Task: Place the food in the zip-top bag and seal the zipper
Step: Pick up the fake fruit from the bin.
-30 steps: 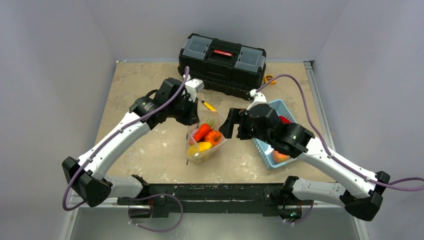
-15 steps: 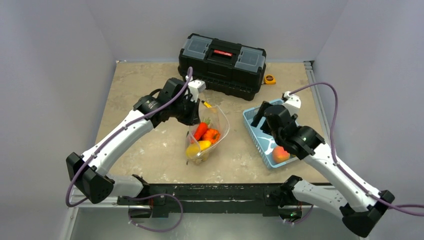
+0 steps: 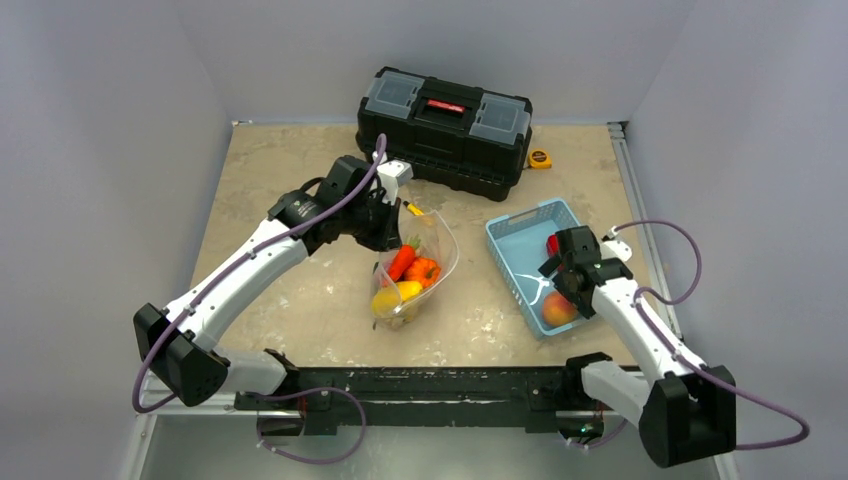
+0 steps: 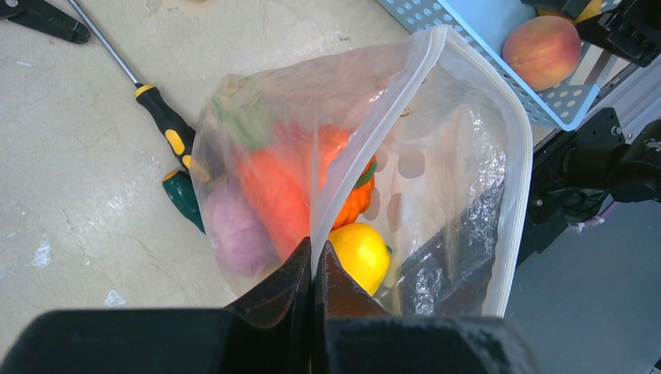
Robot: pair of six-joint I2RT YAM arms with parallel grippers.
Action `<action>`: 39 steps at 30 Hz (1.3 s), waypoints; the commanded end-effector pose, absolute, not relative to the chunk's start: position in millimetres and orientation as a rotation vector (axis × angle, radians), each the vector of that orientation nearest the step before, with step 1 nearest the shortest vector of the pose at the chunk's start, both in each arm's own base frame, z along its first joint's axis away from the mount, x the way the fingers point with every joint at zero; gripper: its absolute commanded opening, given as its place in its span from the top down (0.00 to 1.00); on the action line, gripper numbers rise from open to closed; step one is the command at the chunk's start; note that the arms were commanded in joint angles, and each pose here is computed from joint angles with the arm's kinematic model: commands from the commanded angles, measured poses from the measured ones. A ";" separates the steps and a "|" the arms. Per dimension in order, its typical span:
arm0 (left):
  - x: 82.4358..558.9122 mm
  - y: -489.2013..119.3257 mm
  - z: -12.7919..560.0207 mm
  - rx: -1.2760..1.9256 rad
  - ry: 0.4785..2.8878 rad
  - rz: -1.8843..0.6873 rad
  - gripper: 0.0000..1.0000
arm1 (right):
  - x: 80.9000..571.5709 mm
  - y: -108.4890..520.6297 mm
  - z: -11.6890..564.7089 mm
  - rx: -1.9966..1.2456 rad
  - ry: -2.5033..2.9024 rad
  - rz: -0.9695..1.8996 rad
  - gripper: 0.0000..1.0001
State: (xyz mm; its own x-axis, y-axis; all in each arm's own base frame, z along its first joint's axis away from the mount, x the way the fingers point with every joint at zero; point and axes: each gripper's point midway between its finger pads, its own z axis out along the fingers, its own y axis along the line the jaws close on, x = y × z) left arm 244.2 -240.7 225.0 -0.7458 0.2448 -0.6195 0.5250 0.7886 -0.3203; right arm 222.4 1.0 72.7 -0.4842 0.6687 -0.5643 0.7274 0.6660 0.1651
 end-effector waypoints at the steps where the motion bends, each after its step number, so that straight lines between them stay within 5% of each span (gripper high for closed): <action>1: 249.7 -247.0 242.6 0.563 2.354 -0.700 1.00 | 212.9 -10.0 75.3 1.232 2.266 -0.261 0.01; 16: 250.4 -248.5 238.9 0.562 2.368 -0.702 1.00 | 205.7 45.6 34.3 1.027 2.544 0.091 0.04; 39: 250.3 -250.0 235.5 0.567 2.382 -0.707 1.00 | 242.0 51.8 111.9 0.780 2.419 0.208 0.92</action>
